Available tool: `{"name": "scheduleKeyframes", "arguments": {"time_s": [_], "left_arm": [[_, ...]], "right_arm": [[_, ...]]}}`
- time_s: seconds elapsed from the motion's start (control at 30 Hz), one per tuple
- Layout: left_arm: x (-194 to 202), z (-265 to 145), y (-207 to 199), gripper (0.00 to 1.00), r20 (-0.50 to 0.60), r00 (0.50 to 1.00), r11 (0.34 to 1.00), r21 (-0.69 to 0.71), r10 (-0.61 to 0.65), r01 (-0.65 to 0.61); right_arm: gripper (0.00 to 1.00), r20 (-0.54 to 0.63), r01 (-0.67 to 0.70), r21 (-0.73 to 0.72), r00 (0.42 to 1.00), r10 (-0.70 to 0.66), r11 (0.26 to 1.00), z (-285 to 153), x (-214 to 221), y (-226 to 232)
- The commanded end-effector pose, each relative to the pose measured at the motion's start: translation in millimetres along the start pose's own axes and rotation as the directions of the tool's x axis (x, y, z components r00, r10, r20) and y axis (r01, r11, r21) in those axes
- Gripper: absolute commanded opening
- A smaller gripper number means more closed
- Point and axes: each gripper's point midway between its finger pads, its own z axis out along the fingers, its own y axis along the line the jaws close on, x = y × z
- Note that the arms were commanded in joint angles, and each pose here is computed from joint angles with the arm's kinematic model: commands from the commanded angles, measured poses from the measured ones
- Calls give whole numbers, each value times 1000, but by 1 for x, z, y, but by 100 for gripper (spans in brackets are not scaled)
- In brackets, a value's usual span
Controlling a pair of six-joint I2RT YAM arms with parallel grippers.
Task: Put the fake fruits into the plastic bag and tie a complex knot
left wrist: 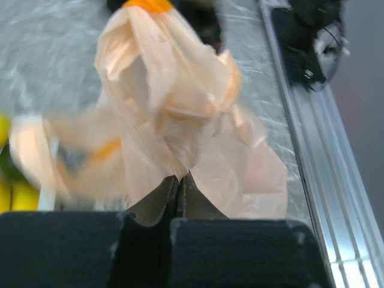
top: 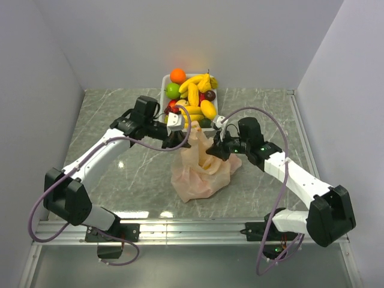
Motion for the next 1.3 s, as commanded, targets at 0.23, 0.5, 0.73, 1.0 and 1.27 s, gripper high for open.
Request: {"name": "scheduleKeyframes", "arguments": {"time_s": [0.23, 0.5, 0.73, 1.0, 1.27], "left_arm": [[10, 9, -81, 1, 14, 985, 905, 391, 175, -166], [10, 35, -46, 1, -29, 996, 920, 387, 84, -66], [-8, 48, 4, 0, -44, 998, 983, 179, 44, -35], [-3, 50, -19, 1, -50, 996, 962, 268, 69, -53], [-5, 56, -36, 1, -46, 991, 943, 315, 125, -104]], "right_arm": [[0, -53, -82, -123, 996, 76, 989, -1, 1, 22], [0, 10, 22, -261, 1000, -20, 965, -13, -6, 51], [7, 29, 89, -296, 996, -85, 951, -20, -6, 58], [49, 58, 35, -287, 998, -19, 957, -15, -21, 55], [62, 53, -4, -280, 998, 19, 960, -12, -24, 52]]}}
